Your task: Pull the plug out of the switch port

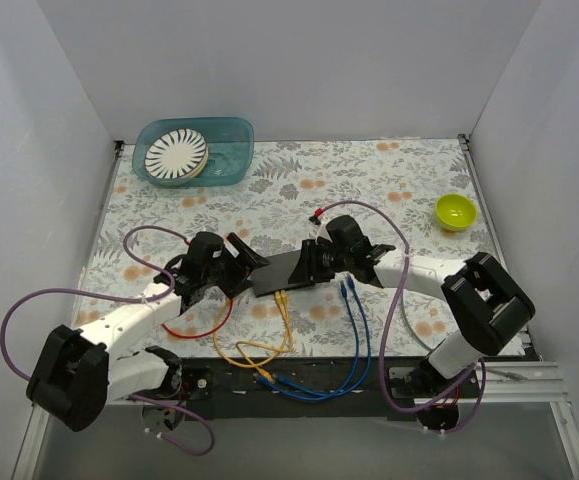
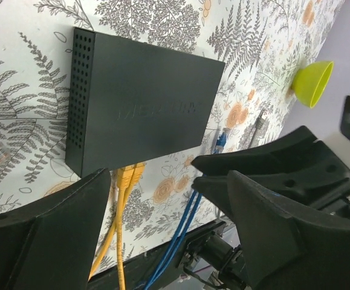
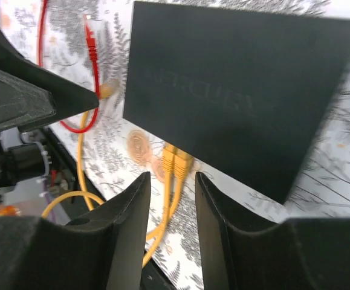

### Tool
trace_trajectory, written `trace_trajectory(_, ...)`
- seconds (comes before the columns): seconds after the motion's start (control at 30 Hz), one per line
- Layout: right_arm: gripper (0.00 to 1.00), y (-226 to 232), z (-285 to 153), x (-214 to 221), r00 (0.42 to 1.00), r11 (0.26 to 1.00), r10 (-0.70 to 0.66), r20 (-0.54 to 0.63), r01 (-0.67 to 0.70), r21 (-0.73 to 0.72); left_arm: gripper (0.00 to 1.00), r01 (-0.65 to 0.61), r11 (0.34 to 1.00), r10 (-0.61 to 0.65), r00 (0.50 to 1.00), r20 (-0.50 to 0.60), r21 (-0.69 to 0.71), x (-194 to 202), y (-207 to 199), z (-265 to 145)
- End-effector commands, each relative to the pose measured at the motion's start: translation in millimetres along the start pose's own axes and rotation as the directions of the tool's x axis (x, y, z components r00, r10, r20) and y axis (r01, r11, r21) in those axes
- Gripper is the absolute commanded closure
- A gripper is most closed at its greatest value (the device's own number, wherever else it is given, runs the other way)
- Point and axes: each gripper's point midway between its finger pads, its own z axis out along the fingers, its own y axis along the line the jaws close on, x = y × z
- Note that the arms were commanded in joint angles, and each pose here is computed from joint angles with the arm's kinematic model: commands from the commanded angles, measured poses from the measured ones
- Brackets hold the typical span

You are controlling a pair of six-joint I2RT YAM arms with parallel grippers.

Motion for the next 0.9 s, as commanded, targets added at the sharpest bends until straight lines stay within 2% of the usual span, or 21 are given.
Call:
trace_trajectory(0.0, 0.58, 20, 1, 16, 0.998, 0.986, 0.066, -0.014, -0.068, -0.154, 0.22, -0.009, 1.0, 0.009, 1.0, 0.029, -0.008, -6, 0, -5)
trace_trajectory(0.1, 0.57, 12, 0, 30, 0.995, 0.98, 0.099, -0.009, -0.099, -0.171, 0.22, -0.032, 0.999, 0.032, 0.999, 0.02, -0.022, -7, -2, 0)
trace_trajectory(0.23, 0.58, 5, 10, 42, 0.984, 0.969, 0.169, -0.052, -0.175, -0.176, 0.24, -0.046, 0.997, 0.043, 0.998, -0.05, -0.063, -1, 5, 22)
trace_trajectory(0.4, 0.62, 7, 24, 34, 0.973, 0.95, 0.227, -0.04, -0.231, -0.21, 0.28, -0.043, 0.996, 0.034, 0.994, -0.105, -0.082, 6, 13, 36)
trace_trajectory(0.63, 0.62, -4, 42, 29, 0.952, 0.935, 0.306, -0.023, -0.305, -0.179, 0.29, -0.076, 0.993, 0.066, 0.991, -0.115, -0.089, 7, 17, 36)
trace_trajectory(0.87, 0.56, -10, 53, 24, 0.924, 0.908, 0.382, 0.007, -0.374, -0.188, 0.3, -0.088, 0.992, 0.074, 0.987, -0.144, -0.092, 13, 23, 35)
